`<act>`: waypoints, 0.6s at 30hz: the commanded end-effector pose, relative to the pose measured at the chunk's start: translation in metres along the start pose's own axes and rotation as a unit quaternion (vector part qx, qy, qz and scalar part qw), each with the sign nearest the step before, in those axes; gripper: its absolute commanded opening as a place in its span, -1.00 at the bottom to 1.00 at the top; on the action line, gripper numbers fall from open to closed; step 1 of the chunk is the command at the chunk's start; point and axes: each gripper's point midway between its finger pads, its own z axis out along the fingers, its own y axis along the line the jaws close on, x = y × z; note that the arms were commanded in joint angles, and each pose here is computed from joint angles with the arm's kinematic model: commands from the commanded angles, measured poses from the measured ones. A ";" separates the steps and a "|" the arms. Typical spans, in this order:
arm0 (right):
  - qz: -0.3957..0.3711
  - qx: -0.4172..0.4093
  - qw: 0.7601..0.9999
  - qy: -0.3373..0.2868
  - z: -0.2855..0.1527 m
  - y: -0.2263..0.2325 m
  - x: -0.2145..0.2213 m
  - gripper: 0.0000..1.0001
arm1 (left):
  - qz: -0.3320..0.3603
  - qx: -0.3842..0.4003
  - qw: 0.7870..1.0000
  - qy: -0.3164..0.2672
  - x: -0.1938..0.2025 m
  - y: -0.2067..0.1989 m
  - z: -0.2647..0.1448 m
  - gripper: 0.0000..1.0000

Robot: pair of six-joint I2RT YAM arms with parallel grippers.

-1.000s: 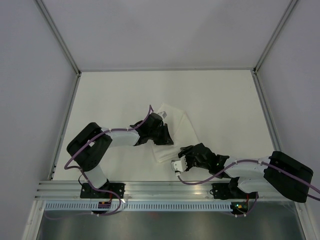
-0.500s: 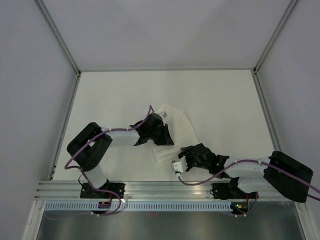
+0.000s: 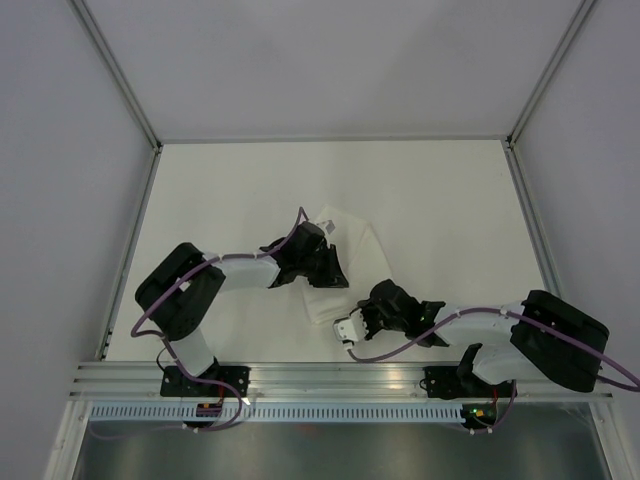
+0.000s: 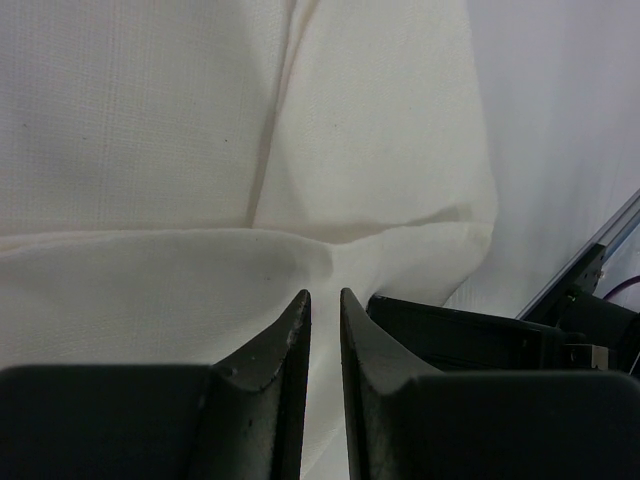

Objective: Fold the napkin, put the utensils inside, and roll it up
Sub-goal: Roll the napkin at the center of the board.

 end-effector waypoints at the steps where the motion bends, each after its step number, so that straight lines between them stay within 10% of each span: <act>1: 0.026 -0.102 0.994 0.026 -0.002 0.043 0.010 -0.84 | 0.013 0.020 1.000 0.003 -0.009 -0.012 -0.005 -0.54; 10: 0.097 -0.233 0.968 -0.002 -0.004 0.041 -0.028 -0.95 | 0.018 -0.004 0.999 -0.047 -0.034 -0.009 -0.038 -0.55; 18: 0.186 -0.338 0.923 -0.014 -0.003 0.019 -0.027 -0.95 | 0.005 -0.089 0.975 -0.202 -0.079 0.016 -0.123 -0.60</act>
